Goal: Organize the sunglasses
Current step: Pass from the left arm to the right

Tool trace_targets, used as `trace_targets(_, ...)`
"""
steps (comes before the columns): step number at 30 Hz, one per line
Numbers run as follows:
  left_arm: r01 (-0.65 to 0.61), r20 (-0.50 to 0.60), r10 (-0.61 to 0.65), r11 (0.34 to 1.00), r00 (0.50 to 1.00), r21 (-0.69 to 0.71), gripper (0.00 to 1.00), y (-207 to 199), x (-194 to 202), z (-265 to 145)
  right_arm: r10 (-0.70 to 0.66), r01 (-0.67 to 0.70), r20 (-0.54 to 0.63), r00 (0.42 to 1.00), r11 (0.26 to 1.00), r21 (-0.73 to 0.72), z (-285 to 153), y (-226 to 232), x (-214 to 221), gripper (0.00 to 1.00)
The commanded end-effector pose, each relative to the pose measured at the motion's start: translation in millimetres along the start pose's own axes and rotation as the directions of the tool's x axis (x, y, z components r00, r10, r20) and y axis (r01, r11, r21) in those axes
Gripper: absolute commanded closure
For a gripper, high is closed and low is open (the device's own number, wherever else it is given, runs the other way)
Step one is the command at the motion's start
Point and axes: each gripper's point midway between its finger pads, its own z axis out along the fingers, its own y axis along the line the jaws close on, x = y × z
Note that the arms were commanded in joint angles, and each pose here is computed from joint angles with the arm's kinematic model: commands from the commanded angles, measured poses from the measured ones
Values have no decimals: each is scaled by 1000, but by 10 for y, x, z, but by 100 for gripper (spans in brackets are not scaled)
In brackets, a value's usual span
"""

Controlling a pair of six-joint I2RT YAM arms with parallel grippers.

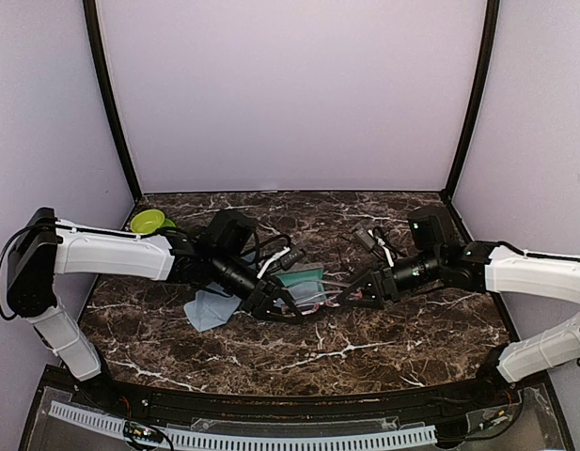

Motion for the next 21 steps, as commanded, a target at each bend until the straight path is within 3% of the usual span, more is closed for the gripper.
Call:
trace_targets(1, -41, 33, 39, 998, 999, 42, 94, -126, -159, -50, -29, 29, -1, 1000, 999, -12, 38, 18, 12, 26)
trace_targets(9, -37, 33, 36, 998, 999, 48, 94, -141, -161, -54, -32, 32, -8, 999, 999, -5, 44, 0, 31, 36)
trace_targets(21, -35, 33, 33, 997, 999, 62, 95, -164, -164, -54, -41, 41, -19, 999, 999, -9, 51, -2, 74, 33)
